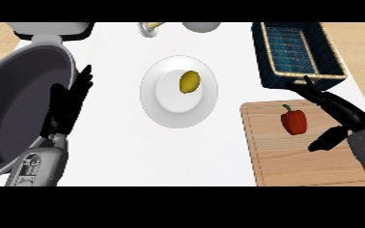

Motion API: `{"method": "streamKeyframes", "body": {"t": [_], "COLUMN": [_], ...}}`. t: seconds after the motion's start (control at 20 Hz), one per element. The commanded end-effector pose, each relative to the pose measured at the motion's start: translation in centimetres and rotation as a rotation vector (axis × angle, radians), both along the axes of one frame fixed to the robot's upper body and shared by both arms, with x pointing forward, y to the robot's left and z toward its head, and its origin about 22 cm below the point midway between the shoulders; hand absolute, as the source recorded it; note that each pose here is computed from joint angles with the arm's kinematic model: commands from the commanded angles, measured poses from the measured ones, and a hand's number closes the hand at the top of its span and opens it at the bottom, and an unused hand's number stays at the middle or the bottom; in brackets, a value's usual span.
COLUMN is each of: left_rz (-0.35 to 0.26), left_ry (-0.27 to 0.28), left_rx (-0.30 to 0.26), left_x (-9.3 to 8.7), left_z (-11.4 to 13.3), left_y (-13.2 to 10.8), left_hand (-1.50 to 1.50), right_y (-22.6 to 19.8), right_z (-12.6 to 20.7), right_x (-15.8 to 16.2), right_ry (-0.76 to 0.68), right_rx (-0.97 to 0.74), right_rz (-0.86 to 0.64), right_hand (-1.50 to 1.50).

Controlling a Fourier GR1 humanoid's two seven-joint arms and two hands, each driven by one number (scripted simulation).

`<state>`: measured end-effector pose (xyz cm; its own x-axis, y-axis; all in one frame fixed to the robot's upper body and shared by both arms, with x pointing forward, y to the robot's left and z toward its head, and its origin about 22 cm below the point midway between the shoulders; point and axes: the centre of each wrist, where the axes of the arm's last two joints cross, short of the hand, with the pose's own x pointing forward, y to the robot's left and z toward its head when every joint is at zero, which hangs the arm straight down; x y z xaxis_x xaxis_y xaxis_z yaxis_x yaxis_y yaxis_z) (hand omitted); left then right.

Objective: Pick the bell pepper from the cutting board and place it in the basket

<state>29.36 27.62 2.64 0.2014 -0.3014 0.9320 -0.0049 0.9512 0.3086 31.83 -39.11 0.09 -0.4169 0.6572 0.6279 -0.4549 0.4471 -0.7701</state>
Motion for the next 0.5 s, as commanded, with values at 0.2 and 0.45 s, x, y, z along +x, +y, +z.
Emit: {"method": "streamKeyframes", "body": {"t": [0.2, 0.45], "left_rz": [-0.019, 0.001], "left_ry": [-0.009, -0.005], "left_rx": [-0.005, 0.011], "left_x": [0.4, -0.1], "left_z": [1.1, 0.7], "left_y": [0.0, -0.8], "left_hand": [0.00, 0.00], "right_y": [1.6, 1.2], "right_z": [-3.5, -2.5], "right_x": [-0.1, -0.7], "right_ry": [0.008, -0.123], "right_rx": [-0.024, -0.083], "right_rz": [0.035, 0.044], "right_hand": [1.50, 1.50]}}
